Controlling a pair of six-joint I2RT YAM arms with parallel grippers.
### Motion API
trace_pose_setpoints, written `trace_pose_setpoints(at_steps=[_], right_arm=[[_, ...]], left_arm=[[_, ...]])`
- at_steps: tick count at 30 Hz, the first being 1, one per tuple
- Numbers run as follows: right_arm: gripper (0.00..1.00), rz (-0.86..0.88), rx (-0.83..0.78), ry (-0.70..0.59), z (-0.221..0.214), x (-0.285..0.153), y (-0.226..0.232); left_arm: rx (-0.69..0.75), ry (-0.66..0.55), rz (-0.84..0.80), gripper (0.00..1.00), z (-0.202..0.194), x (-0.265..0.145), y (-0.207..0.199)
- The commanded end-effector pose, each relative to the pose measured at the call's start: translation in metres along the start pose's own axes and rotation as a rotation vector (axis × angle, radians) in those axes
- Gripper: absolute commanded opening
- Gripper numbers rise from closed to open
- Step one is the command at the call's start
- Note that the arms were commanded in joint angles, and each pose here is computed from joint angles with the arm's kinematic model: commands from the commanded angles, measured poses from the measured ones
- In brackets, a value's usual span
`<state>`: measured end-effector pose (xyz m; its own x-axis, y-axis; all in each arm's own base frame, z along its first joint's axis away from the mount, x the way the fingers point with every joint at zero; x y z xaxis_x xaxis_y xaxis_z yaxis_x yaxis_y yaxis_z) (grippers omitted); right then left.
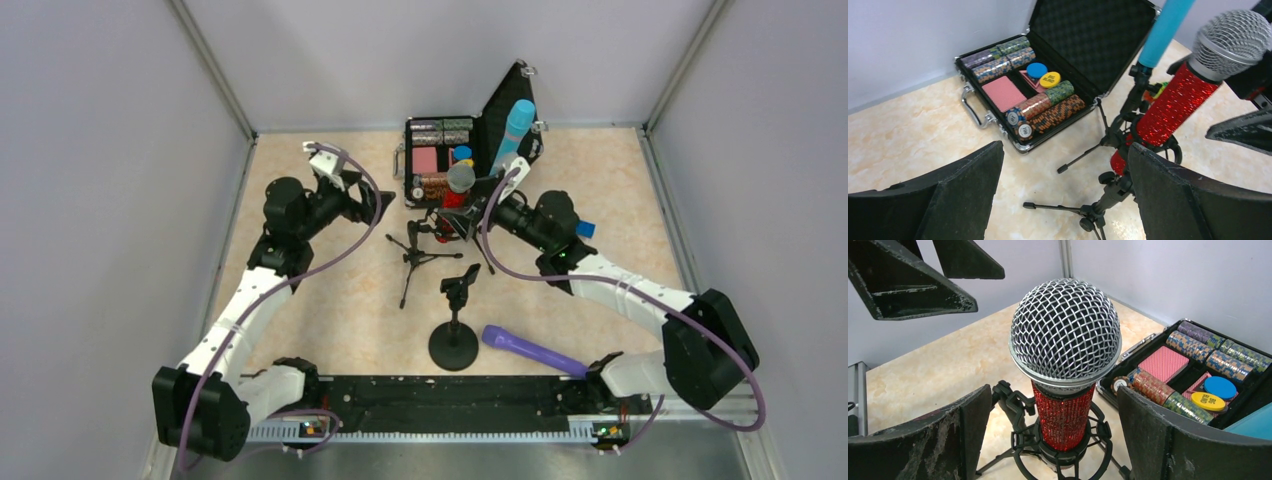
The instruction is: Attach the microphones to the stand
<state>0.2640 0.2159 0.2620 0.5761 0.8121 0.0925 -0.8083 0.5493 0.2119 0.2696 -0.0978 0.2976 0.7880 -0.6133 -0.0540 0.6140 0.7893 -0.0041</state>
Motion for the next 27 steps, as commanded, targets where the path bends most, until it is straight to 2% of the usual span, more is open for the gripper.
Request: trace_pose_setpoints(at_steps=[1,14,19,27], right_arm=[[0.92,0.003,-0.023,-0.061,0.015,-0.007,0.007],[0.93,-0.021,-0.027,-0.045,0.014,-0.016,0.008],[0.93,-0.047,-0.033,-0.034,0.013,-0.018,0.006],[0.94,-0.06,-0.038,-0.03,0.012,-0.021,0.006]], left_arm=[[0.1,-0.073,-0.125,0.98,0.014,-0.006,-0.008],[0.111,0.012,-0.404,0.96,0.009,0.005,-0.018],[0.059,0.068,-0.447,0.91,-0.001,0.014,-0.019],[0.075,0.149,-0.484,0.9,-0.017,0.022,-0.029]])
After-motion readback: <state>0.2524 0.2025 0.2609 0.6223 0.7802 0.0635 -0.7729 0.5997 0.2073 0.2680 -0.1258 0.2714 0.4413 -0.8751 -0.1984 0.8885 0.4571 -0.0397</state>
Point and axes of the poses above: each gripper's point midway between its finger pads, its own x axis out along the fingers, its own y axis along the line the jaws close on, z = x × y, the point moved 10 cm from there along -x, back along the fingers, and after that the axes turned 7 degrees about x, right-handed, at the moved point
